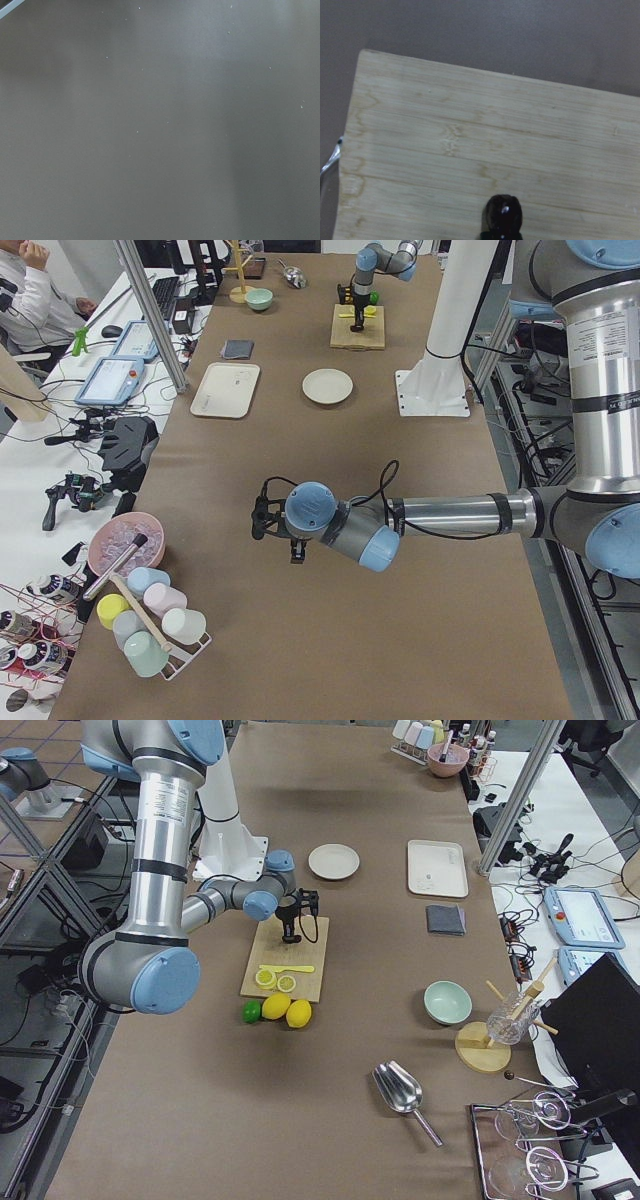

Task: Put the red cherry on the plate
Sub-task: 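Lower the right gripper and close it on the two dark cherries, then lift the cherries with the right gripper and move toward the plate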

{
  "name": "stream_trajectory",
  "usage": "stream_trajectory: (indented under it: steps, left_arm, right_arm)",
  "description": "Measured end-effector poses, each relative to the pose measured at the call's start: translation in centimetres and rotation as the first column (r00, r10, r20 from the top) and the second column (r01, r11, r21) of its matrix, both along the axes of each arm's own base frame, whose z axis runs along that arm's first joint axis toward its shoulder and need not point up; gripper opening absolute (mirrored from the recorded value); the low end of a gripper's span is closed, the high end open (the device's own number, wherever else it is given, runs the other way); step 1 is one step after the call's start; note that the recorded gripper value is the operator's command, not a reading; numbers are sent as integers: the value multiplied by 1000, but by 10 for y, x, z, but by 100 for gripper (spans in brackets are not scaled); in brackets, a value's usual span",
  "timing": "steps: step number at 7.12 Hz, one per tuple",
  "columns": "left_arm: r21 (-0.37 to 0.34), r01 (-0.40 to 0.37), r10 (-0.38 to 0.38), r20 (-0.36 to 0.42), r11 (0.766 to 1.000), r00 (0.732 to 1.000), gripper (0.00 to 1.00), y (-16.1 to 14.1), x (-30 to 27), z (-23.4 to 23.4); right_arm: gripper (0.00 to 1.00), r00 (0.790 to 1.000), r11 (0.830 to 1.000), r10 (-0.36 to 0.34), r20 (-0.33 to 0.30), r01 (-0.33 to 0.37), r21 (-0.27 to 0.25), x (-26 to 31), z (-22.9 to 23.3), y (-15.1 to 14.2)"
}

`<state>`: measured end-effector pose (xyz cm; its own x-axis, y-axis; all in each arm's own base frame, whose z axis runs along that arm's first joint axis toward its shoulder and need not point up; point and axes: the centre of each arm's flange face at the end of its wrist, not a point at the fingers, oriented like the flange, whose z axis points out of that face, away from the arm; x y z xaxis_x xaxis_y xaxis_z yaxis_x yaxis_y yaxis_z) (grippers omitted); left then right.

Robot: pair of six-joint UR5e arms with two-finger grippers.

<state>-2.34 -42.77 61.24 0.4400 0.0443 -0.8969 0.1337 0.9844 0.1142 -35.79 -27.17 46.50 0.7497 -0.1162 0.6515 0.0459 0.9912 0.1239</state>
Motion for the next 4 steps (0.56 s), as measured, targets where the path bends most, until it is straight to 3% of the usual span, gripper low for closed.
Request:
stream_trajectory:
  steps: [2,4]
  left_arm:
    - [-1,0,0,0,1000,1000,97,0,0,1]
    - [0,0,0,0,1000,1000,97,0,0,0]
  right_arm:
    - [0,1000,1000,-5,15,5,4,7,6,4]
    - [0,997,999,0,77,4,-49,30,-11,-15]
